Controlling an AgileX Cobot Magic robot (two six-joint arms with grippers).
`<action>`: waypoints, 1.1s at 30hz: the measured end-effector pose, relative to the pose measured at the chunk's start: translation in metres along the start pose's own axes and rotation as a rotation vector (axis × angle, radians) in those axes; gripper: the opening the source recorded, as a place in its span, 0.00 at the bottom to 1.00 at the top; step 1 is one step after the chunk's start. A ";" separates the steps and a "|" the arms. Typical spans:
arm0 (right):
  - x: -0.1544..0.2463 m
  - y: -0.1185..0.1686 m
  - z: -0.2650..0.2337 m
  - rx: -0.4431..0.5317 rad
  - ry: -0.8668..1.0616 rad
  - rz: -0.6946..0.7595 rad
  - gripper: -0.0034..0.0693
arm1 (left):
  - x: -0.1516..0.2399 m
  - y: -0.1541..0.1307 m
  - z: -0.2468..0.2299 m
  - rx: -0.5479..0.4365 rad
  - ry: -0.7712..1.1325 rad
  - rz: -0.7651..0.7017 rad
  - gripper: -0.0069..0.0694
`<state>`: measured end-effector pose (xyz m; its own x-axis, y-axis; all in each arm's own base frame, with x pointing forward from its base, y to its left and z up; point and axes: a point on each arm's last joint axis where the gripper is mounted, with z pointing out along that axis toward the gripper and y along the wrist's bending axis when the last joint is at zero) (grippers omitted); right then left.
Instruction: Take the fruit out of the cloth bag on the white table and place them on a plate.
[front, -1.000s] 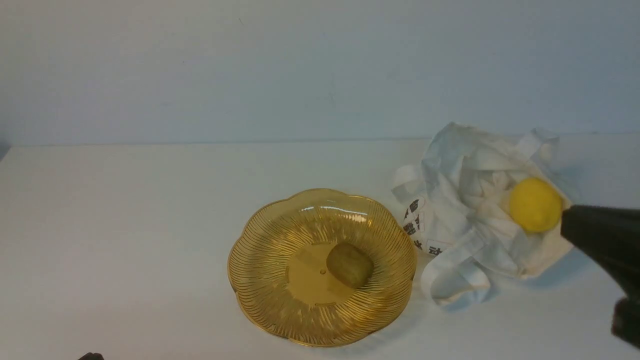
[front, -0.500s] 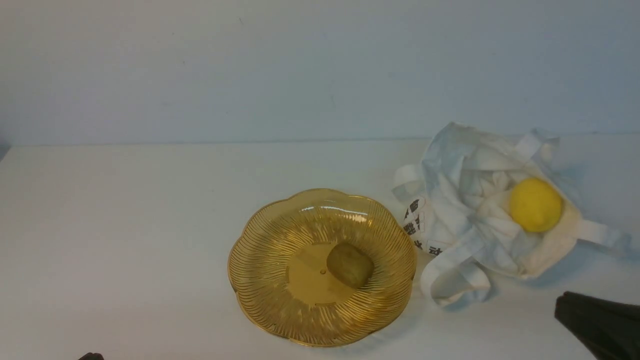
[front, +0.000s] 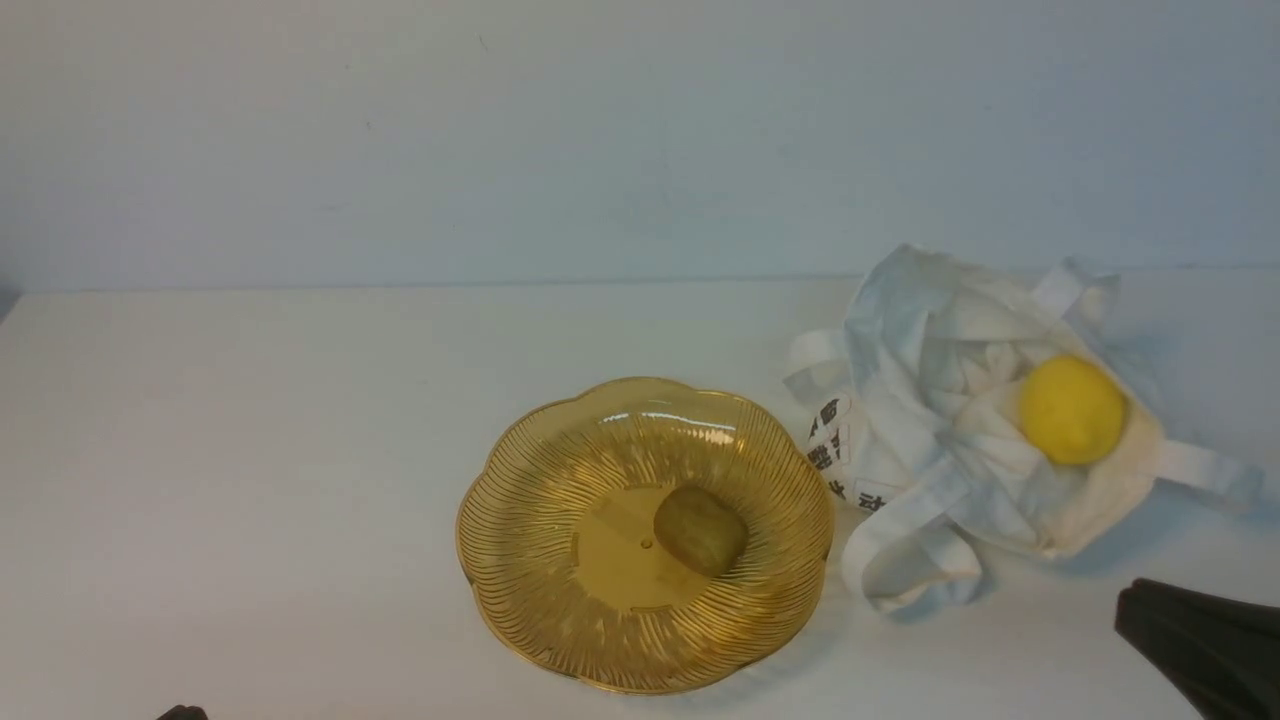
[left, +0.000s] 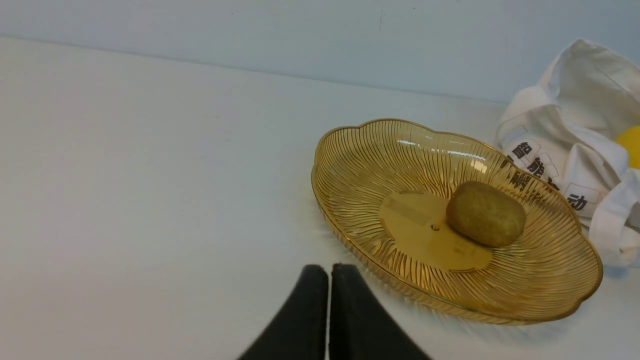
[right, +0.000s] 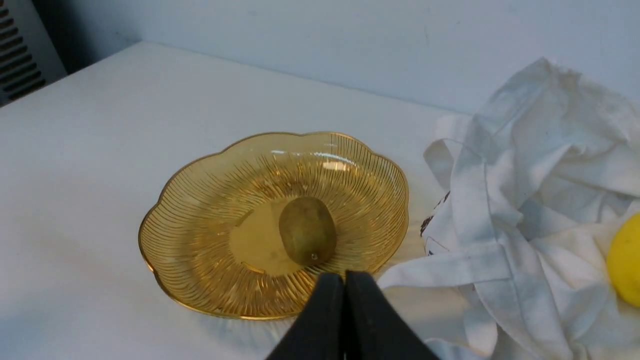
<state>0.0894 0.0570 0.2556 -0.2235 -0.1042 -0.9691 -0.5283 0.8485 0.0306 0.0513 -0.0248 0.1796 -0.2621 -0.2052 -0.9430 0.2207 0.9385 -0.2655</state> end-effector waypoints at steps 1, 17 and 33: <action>-0.001 -0.001 -0.003 0.004 -0.017 -0.010 0.03 | 0.000 0.000 0.000 0.000 0.000 0.000 0.08; 0.048 -0.028 -0.042 0.461 -0.197 -0.011 0.03 | 0.000 0.000 0.000 0.002 0.004 0.000 0.08; 0.085 -0.027 -0.036 0.440 -0.062 0.022 0.03 | 0.000 0.000 0.000 0.003 0.005 0.000 0.08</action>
<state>0.0552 0.0063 0.1815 -0.1742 -0.0636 -0.9827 -0.1218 0.9916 -0.0426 0.0511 -0.0251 0.1793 -0.2665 -0.2039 -0.9420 0.2232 0.9377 -0.2661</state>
